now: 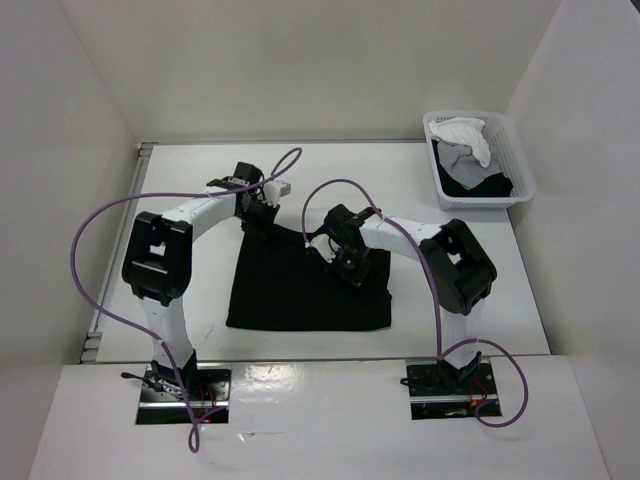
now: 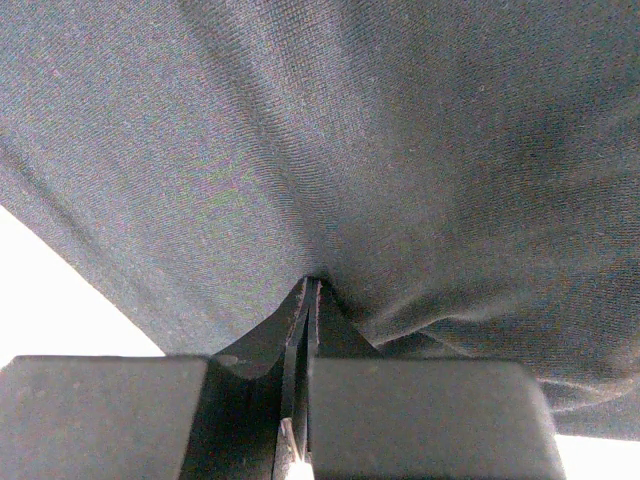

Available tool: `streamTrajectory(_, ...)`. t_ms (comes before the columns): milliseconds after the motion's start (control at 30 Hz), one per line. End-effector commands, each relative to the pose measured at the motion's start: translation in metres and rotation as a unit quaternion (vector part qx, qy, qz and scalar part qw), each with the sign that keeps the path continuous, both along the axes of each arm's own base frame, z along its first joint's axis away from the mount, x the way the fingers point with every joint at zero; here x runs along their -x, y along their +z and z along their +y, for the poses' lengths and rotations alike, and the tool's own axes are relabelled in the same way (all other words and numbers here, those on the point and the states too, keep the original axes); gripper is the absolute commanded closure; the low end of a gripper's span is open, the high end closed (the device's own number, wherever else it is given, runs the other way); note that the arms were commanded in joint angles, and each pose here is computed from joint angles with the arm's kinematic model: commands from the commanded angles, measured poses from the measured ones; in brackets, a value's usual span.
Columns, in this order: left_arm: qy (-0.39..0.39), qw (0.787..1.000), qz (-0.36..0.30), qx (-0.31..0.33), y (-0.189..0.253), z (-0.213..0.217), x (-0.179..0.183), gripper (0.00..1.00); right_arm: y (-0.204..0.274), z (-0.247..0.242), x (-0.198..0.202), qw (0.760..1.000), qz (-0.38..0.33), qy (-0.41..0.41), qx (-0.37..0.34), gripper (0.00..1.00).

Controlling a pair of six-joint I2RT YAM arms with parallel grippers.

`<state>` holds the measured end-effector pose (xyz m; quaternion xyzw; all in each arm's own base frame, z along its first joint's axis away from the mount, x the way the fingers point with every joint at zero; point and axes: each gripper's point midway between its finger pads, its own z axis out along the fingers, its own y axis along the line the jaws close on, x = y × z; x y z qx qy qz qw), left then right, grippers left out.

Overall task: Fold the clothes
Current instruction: Fold the tank top

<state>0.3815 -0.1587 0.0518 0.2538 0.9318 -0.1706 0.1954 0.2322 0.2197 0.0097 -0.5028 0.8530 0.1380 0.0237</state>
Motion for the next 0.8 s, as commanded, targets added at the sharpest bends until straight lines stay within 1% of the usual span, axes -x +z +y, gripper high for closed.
streamTrajectory(0, -0.002, 1.000, 0.002, 0.018, -0.001, -0.014, -0.008, 1.00, -0.016, -0.005, -0.003, 1.000, -0.002, -0.002, 0.015, 1.00)
streamTrajectory(233, -0.002, 1.000, 0.002, 0.018, -0.005, -0.015, -0.012, 1.00, -0.019, -0.006, -0.002, 1.000, 0.001, -0.002, 0.018, 1.00)
streamTrajectory(467, 0.000, 1.000, -0.009, 0.017, -0.006, -0.018, -0.027, 1.00, -0.020, -0.005, -0.004, 1.000, 0.001, -0.002, 0.018, 1.00)
streamTrajectory(667, 0.000, 1.000, -0.004, 0.016, -0.013, -0.019, -0.031, 1.00, -0.020, -0.007, -0.006, 1.000, 0.001, -0.007, 0.018, 1.00)
streamTrajectory(767, 0.002, 1.000, -0.014, 0.015, -0.011, -0.020, -0.039, 1.00, -0.020, -0.009, -0.007, 1.000, 0.001, -0.011, 0.018, 1.00)
